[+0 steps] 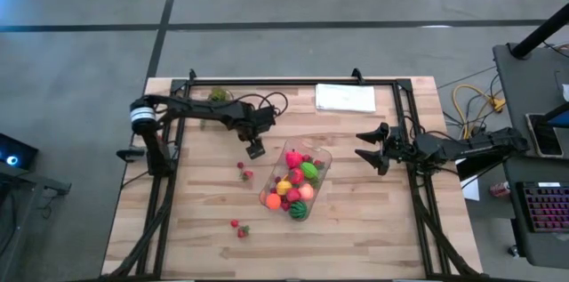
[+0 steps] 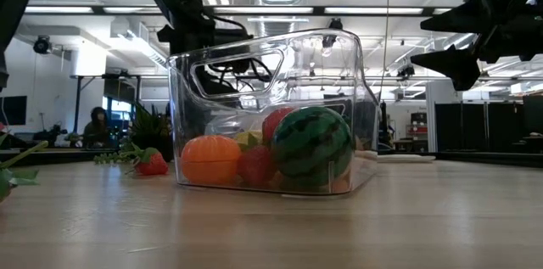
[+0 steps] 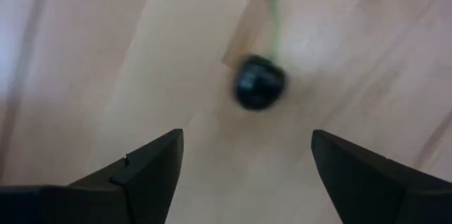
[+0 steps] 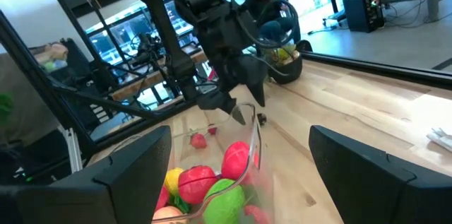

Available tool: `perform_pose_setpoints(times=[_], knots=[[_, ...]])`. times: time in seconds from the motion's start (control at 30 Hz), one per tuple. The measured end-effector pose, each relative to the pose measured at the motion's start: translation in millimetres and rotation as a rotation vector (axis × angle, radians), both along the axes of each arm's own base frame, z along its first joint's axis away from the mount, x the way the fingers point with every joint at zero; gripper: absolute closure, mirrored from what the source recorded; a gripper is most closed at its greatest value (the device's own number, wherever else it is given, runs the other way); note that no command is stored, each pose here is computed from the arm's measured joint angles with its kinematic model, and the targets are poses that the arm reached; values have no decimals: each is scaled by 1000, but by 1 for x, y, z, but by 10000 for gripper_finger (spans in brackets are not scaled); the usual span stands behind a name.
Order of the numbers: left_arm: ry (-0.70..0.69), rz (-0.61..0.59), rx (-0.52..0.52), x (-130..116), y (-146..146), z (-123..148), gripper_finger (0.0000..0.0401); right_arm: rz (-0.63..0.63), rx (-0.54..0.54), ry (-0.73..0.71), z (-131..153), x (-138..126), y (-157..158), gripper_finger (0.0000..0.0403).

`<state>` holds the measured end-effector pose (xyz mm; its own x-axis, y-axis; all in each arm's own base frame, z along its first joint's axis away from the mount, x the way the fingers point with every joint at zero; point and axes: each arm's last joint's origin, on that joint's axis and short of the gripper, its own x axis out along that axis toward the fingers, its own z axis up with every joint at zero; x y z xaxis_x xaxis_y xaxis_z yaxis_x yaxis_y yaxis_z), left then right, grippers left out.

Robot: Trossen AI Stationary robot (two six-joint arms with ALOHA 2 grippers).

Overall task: Pick and placing Produce into tupperware
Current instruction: Put the black cherry into the transparent bin

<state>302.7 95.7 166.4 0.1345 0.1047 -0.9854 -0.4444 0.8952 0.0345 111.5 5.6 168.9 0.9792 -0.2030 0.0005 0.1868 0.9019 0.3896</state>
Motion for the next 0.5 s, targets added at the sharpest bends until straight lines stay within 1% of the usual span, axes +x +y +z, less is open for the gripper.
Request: perform_pose_setpoints(times=[0.13,0.27,0.5], knots=[[-12,-10,0,2,-3,0,105,0,0,0,0,0,0,75],[-41,-14,12,3,-3,8,105,0,0,0,0,0,0,75],[-108,-53,112,5,-1,35,105,1,0,0,0,0,0,75]])
